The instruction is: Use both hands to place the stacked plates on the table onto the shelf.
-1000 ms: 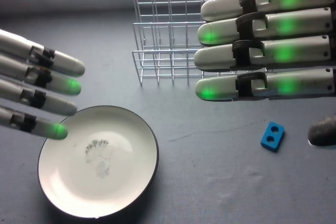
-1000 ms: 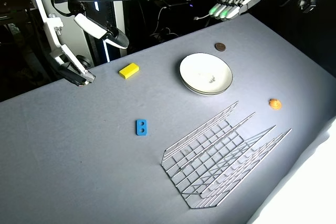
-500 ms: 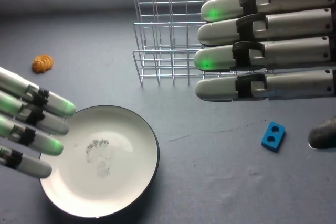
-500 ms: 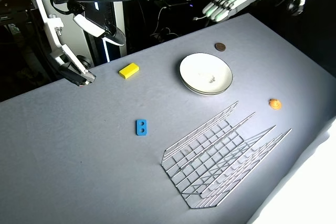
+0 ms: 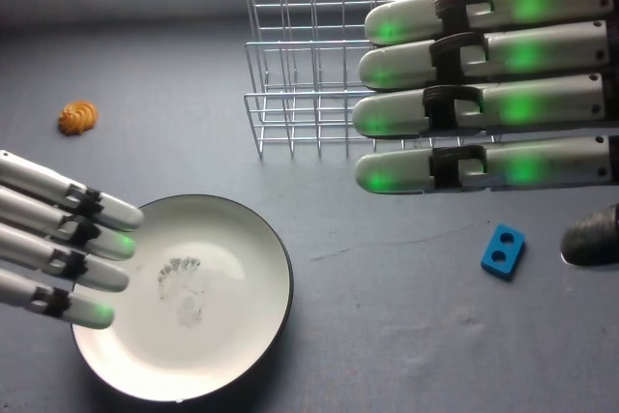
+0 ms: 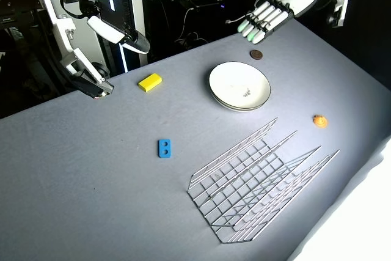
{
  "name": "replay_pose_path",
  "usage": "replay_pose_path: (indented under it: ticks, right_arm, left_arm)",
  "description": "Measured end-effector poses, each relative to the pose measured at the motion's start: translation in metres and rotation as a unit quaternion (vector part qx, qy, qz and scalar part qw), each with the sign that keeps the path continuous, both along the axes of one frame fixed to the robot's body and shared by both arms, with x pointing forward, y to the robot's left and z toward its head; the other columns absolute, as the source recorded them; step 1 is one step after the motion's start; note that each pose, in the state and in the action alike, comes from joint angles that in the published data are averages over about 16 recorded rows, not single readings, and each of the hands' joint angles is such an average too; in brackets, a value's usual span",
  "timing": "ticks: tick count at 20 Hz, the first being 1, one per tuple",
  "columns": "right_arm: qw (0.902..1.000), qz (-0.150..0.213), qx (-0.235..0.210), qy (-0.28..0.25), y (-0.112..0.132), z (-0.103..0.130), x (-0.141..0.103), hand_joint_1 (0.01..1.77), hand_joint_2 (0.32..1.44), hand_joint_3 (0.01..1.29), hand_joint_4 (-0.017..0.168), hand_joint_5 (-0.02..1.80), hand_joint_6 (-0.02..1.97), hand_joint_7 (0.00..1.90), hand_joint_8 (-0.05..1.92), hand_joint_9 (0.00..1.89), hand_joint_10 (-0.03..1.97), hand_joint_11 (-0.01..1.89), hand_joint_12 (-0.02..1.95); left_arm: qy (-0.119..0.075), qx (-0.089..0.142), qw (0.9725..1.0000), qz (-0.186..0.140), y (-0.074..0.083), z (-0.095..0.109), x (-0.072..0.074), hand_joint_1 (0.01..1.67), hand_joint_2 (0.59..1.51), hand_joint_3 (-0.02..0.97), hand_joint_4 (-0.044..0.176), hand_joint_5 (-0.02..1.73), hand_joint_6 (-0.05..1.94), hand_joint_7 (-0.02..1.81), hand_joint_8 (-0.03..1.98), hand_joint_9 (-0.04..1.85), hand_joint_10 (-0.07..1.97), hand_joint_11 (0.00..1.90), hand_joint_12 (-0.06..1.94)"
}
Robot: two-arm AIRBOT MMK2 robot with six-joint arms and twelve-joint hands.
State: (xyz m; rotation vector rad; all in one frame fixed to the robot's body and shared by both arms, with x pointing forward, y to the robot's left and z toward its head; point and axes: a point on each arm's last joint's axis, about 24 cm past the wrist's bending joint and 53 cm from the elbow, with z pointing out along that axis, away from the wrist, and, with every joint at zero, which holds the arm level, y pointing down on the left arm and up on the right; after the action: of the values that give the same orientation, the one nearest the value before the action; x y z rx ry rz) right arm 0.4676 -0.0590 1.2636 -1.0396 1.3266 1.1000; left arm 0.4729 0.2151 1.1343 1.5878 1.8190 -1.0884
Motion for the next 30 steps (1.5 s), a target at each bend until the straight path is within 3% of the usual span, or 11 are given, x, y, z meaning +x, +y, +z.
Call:
replay_pose_path:
  ticks: [10, 17, 22, 30]
  right_arm:
    - [0.9996, -0.026, -0.008, 0.001, 0.002, -0.005, 0.01, 0.87, 0.92, 0.02, 0.007, 0.02, 0.02, 0.01, 0.02, 0.01, 0.01, 0.02, -0.01]
    - [0.9981, -0.055, 0.013, 0.023, 0.0, 0.002, 0.024, 0.86, 0.91, 0.02, 0.008, 0.02, 0.02, 0.01, 0.02, 0.01, 0.01, 0.02, -0.01]
    - [0.996, -0.073, 0.03, 0.041, -0.002, 0.007, 0.033, 0.86, 0.9, 0.02, 0.008, 0.02, 0.02, 0.01, 0.02, 0.01, 0.01, 0.02, -0.01]
    - [0.9934, -0.091, 0.04, 0.056, -0.003, 0.009, 0.042, 0.86, 0.91, 0.02, 0.008, 0.02, 0.02, 0.01, 0.02, 0.01, 0.01, 0.02, -0.01]
  left_arm:
    - [-0.006, 0.027, 0.9996, 0.01, 0.004, -0.029, -0.001, 0.02, 1.103, 0.022, 0.002, 0.02, -0.01, 0.02, -0.01, 0.02, 0.01, 0.02, -0.01]
    - [-0.017, 0.046, 0.9979, 0.042, 0.007, -0.049, 0.01, 0.02, 1.106, 0.021, 0.002, 0.02, -0.02, 0.02, -0.01, 0.02, 0.01, 0.02, -0.01]
    - [-0.024, 0.067, 0.9944, 0.078, 0.011, -0.065, 0.023, 0.02, 1.108, 0.021, 0.002, 0.02, -0.02, 0.02, -0.01, 0.02, 0.01, 0.02, -0.01]
    - [-0.034, 0.102, 0.9856, 0.131, 0.026, -0.086, 0.041, 0.02, 1.112, 0.022, 0.001, 0.01, -0.02, 0.01, -0.01, 0.02, 0.01, 0.02, -0.01]
